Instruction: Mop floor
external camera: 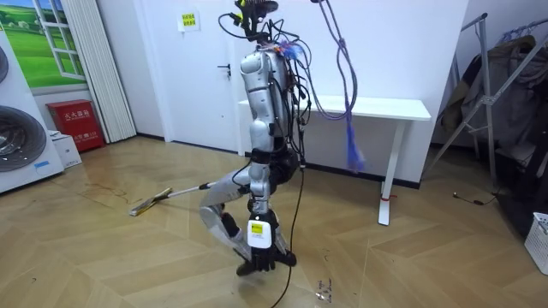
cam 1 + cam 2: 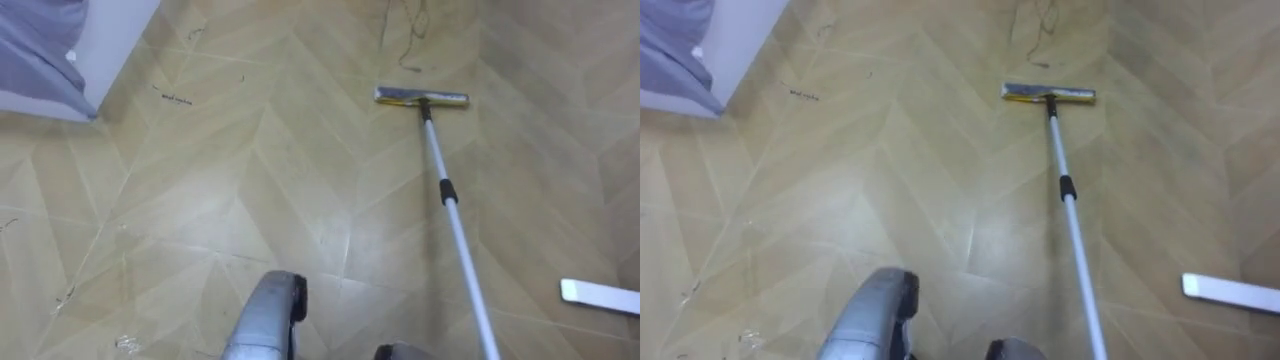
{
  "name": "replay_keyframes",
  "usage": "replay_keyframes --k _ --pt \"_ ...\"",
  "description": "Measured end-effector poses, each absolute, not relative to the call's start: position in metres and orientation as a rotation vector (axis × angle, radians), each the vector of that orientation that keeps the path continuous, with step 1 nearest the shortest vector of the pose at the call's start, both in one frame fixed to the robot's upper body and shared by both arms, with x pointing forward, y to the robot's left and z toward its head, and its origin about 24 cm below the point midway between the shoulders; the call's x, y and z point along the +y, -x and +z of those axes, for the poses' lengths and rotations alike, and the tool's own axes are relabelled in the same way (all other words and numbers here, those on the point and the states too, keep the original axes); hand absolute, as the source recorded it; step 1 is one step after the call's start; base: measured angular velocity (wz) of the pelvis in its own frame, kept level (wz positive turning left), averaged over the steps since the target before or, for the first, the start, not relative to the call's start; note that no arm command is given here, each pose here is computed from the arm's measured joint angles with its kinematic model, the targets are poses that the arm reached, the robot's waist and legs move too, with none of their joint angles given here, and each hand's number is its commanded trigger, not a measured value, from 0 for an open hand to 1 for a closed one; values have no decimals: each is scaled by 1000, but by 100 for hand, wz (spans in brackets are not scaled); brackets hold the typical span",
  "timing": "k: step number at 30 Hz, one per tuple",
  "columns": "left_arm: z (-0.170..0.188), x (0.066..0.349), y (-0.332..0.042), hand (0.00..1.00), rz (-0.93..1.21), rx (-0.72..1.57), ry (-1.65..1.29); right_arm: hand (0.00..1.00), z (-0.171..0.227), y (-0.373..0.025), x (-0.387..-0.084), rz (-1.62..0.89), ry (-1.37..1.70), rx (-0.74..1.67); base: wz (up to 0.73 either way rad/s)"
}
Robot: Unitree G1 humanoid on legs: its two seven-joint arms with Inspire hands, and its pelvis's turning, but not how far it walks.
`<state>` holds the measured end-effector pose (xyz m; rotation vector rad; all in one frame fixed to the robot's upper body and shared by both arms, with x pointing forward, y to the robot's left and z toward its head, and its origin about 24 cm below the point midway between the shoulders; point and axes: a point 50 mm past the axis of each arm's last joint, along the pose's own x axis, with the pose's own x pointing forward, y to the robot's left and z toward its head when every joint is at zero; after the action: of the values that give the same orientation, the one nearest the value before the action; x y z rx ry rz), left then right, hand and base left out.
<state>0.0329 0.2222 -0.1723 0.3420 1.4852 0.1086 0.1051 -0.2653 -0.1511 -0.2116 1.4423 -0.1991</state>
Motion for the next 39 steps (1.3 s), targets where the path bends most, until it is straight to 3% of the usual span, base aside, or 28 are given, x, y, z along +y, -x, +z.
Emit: replay_keyframes --k 5,12,17,21,24,31,33,35,39 --pt "-171 224 -41 0 79 1465 -327 100 -145 -124 -268 -209 164 1387 14" --pt "-165 222 -79 0 83 1330 -342 100 -146 -46 -306 -346 224 1557 29" --pt "-161 221 -89 0 112 1276 -374 100 -157 -23 -285 -345 206 1615 -4" --pt "-165 216 -75 0 114 1330 -363 100 -158 -8 -280 -358 190 1665 1" --pt "-165 222 -70 0 138 1355 -363 100 -157 -24 -283 -368 201 1642 4" --pt "-162 222 -77 0 169 1303 -360 100 -133 -134 -289 -382 179 1370 -17" --pt "-163 221 -72 0 166 1311 -355 100 -130 -148 -285 -365 126 1308 2" --pt "-164 223 -66 0 166 1326 -347 100 -133 -143 -282 -359 73 1309 24" --pt "-164 221 -68 0 145 1325 -326 100 -142 -86 -299 -393 59 1445 37"
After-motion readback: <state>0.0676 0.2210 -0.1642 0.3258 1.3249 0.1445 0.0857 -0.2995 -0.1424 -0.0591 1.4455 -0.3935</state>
